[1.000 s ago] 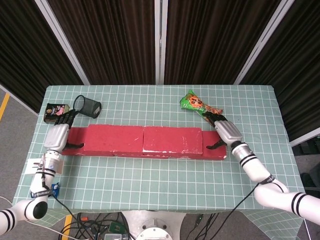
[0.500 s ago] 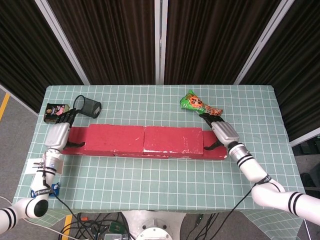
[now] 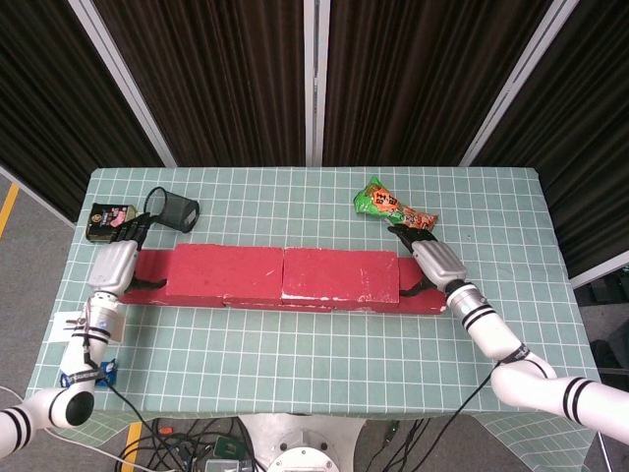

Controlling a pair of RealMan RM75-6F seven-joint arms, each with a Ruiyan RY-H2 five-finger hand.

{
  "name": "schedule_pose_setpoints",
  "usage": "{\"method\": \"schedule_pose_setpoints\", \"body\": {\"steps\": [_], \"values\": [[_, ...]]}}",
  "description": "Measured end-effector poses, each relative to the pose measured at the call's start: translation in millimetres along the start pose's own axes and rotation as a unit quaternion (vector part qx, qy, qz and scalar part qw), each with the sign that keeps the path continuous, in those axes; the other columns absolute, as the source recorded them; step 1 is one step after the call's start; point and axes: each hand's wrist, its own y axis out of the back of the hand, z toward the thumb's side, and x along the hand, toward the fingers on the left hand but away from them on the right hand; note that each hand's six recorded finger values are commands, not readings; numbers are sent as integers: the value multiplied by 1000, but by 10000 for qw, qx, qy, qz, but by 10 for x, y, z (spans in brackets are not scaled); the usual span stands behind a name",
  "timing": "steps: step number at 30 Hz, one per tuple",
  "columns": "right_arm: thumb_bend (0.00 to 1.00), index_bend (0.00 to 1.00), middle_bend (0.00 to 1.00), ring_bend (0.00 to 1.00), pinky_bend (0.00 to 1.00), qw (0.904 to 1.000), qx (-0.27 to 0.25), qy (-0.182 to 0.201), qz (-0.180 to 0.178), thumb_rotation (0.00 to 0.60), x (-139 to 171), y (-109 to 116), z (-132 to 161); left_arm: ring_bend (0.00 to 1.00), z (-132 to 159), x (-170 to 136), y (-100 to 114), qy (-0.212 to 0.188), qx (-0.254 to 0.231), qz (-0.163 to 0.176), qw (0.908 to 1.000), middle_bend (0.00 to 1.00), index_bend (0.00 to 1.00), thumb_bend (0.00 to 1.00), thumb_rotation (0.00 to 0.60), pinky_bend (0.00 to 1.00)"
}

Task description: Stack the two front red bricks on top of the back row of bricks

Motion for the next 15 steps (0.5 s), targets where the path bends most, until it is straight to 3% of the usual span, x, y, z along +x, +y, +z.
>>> {"method": "schedule_pose_setpoints", "body": {"steps": [15], "values": [[13, 0, 0, 0, 0, 10000, 12, 9, 1, 600, 7, -2, 14, 0, -16, -10, 22, 14, -31, 0, 10000, 0, 35, 16, 600, 0]]}}
